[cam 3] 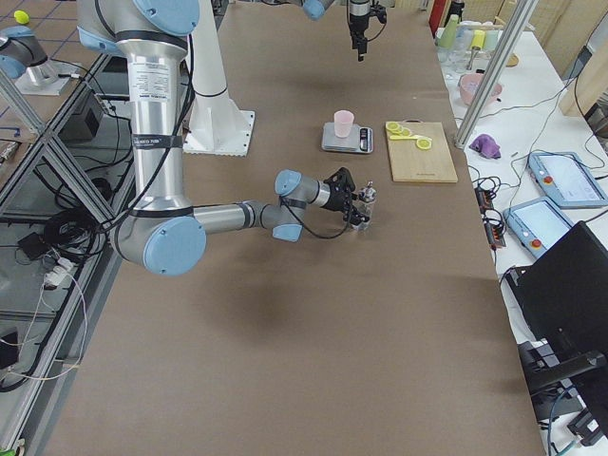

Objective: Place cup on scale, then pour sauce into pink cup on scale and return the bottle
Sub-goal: 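Close the right gripper around the glass sauce bottle, then lift the sauce bottle with the right gripper and carry it over the cup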

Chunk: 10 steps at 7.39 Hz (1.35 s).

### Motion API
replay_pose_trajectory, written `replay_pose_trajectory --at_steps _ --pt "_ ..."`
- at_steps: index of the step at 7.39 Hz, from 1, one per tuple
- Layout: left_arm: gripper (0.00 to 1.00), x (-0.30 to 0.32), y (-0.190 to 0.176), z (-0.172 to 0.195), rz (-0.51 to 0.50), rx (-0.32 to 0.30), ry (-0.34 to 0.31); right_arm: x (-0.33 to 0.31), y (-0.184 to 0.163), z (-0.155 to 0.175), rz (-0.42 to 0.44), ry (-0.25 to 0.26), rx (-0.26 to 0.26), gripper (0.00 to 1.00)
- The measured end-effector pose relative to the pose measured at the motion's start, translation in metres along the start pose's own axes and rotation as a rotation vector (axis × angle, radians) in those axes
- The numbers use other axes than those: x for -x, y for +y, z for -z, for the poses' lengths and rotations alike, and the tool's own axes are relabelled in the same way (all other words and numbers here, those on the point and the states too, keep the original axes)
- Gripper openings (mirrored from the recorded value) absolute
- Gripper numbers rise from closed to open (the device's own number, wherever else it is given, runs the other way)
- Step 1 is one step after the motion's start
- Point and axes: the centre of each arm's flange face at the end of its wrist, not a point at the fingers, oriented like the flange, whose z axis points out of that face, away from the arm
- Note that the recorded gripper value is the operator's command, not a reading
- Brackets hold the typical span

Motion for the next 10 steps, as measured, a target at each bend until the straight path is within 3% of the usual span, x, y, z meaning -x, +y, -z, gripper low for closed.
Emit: replay_pose_trajectory --at_steps 3,4,6,9,10 --pt "0.99 0.001 -0.001 0.0 0.002 0.0 -0.001 0.0 0.003 -0.008 -0.003 0.008 0.005 0.98" --pt "0.99 0.001 -0.001 -0.001 0.002 0.0 -0.002 0.002 0.003 -0.011 -0.005 0.007 0.004 0.79" --pt "0.99 0.004 -0.001 -0.003 0.003 0.002 -0.006 0.006 0.0 -0.013 -0.009 0.003 0.0 0.0" --pt "0.99 0.005 -0.001 -0.004 0.005 0.003 -0.008 0.002 -0.006 -0.011 -0.015 -0.02 0.0 0.0" --pt "0.99 0.005 -0.001 -0.003 0.006 0.003 -0.008 -0.005 -0.021 -0.009 -0.025 -0.036 0.001 0.0"
